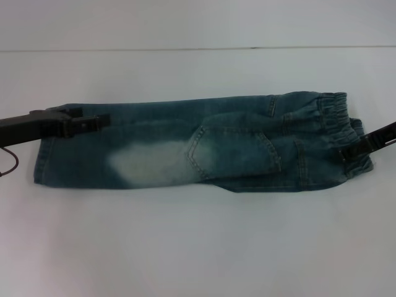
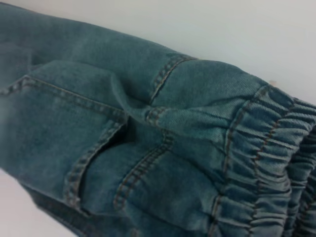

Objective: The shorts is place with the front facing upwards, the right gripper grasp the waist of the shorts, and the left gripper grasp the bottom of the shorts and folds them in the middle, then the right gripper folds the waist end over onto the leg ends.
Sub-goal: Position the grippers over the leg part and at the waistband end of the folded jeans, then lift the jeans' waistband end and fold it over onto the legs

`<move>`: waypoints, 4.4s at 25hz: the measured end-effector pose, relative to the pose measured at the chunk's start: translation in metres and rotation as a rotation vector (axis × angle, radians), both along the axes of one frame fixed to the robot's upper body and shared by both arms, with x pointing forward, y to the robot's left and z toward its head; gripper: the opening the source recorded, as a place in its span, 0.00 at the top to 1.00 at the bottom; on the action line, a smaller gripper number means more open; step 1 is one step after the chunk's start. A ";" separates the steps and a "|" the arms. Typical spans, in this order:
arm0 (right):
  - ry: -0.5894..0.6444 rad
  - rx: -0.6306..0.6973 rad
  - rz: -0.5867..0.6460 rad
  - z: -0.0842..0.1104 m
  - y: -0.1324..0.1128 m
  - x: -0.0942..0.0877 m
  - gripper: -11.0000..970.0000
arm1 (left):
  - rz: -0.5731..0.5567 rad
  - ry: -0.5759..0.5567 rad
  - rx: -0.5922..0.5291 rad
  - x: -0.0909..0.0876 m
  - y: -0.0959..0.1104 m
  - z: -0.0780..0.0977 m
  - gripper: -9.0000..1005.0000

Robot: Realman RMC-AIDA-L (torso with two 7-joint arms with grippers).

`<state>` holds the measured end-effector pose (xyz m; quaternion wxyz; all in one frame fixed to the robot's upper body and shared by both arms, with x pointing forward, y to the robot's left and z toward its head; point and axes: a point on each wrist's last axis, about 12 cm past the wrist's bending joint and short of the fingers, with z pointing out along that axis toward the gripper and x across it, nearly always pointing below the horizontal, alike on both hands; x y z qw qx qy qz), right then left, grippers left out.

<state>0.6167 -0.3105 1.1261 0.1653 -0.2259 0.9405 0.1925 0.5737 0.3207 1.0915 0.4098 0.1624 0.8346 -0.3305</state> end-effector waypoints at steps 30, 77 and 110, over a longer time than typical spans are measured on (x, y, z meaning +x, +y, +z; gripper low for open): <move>-0.016 0.055 0.019 -0.002 -0.005 -0.007 0.39 | 0.001 -0.002 0.007 -0.001 -0.001 -0.002 0.10; -0.150 0.240 0.133 0.099 0.036 0.022 0.90 | 0.166 -0.830 0.491 -0.021 -0.165 -0.069 0.98; -0.268 0.360 0.361 0.166 0.103 0.040 0.90 | -0.197 -0.717 0.439 -0.047 -0.243 -0.076 0.99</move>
